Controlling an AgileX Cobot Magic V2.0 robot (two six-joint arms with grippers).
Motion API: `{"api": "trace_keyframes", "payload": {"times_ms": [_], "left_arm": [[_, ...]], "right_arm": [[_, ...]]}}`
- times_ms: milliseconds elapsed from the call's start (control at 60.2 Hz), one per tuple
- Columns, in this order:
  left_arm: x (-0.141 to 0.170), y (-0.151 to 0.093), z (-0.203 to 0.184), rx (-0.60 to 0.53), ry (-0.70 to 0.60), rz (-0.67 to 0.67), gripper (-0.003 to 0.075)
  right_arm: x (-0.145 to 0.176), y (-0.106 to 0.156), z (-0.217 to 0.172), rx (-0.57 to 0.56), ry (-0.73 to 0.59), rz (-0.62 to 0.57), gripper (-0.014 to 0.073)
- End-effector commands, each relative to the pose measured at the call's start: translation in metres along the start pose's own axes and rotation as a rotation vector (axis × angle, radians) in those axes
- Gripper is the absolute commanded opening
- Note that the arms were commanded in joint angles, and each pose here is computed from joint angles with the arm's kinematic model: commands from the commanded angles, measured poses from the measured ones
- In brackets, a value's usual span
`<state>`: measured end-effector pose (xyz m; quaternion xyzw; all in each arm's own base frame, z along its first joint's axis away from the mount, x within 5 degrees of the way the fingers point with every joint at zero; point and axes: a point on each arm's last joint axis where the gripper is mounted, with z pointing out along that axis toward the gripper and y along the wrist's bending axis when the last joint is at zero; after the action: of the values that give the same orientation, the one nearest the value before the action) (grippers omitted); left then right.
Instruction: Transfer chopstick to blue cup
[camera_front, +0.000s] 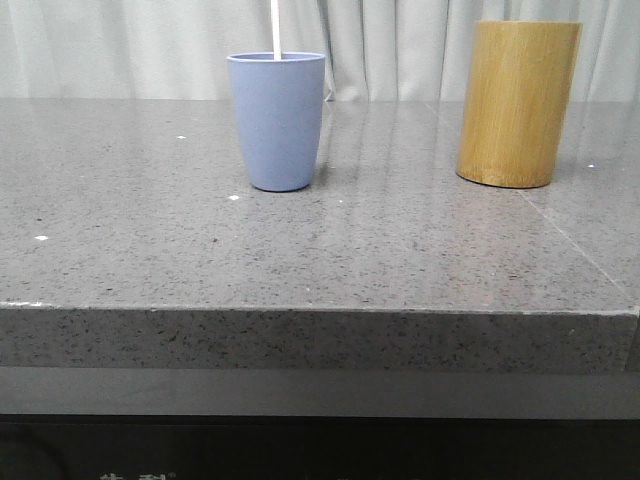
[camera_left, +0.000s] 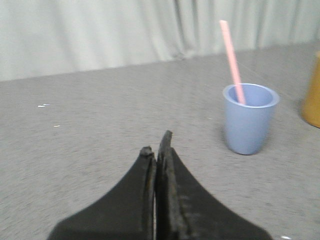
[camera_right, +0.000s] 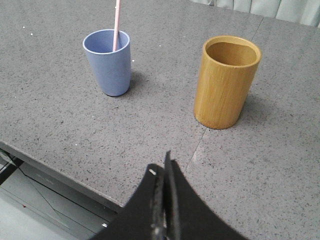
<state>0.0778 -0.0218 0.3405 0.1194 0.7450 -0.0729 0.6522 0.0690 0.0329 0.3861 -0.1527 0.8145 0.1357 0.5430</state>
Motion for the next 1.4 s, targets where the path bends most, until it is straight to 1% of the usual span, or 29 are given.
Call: {"api": "trace_keyframes", "payload": {"times_ms": [0, 133, 199, 283, 416, 715, 1380], "left_arm": [[0.013, 0.005, -0.009, -0.087, -0.174, -0.011, -0.0019], [0.056, 0.007, -0.017, -0.187, -0.227, -0.017, -0.0019], [0.076, 0.008, -0.016, -0.215, -0.226, -0.018, -0.0019], [0.093, 0.008, -0.013, -0.228, -0.224, -0.019, -0.0019], [0.107, 0.008, -0.009, -0.234, -0.239, -0.018, -0.0019], [0.124, 0.007, -0.012, -0.244, -0.325, -0.009, -0.0019], [0.124, 0.007, -0.013, -0.258, -0.324, -0.008, -0.0019]], "right_arm": [[-0.013, 0.000, -0.005, 0.011, -0.097, 0.002, -0.0067], [-0.013, 0.000, -0.005, 0.011, -0.097, 0.002, -0.0067], [-0.013, 0.000, -0.005, 0.011, -0.097, 0.002, -0.0067], [-0.013, 0.000, -0.005, 0.011, -0.097, 0.002, -0.0067], [-0.013, 0.000, -0.005, 0.011, -0.097, 0.002, -0.0067], [-0.013, 0.000, -0.005, 0.011, -0.096, 0.002, -0.0067], [-0.013, 0.000, -0.005, 0.011, -0.096, 0.002, -0.0067]]}}
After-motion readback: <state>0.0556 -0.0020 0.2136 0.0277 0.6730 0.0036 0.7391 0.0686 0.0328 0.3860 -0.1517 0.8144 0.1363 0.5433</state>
